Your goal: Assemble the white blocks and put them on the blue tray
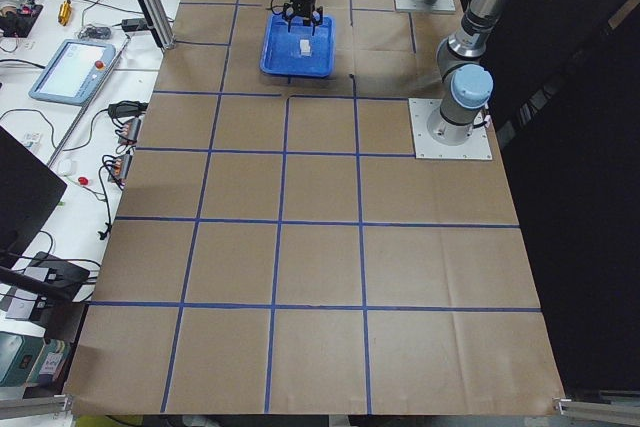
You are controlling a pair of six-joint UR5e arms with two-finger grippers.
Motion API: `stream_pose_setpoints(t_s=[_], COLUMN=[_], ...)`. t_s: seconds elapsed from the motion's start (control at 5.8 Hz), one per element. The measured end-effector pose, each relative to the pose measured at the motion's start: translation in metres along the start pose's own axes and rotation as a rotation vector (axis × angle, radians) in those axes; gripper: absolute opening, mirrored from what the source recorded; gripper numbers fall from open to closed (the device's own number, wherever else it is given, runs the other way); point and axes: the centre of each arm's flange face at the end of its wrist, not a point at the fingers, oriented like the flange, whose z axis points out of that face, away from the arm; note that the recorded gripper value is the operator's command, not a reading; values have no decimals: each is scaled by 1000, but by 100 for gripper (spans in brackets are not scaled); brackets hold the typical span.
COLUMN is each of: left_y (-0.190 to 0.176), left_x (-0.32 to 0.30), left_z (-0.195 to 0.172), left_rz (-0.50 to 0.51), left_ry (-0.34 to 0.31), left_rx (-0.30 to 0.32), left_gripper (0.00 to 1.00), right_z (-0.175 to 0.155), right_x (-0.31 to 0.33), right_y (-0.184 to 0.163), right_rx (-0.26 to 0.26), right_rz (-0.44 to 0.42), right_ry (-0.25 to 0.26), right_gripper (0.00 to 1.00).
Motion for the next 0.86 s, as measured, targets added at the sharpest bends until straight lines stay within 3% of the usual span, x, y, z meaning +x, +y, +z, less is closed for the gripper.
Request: stream_pose_setpoints(t_s=[0.34,0.69,0.86], left_y=[-2,1,-3], left_x=[-1,-5,-9], left_z=[1,-8,-6], left_rz=[5,8,-1], left_ry=[-1,-7,-3], left_rx=[-2,18,14], left_gripper=[99,99,99], right_z=[-43,-95,-125], right_x=[22,59,76], right_y=[-9,5,22], right_rx=[-26,-99,-142], right_rz=[59,158,269], right_ry=[-29,-45,-30], right_gripper=[100,100,100])
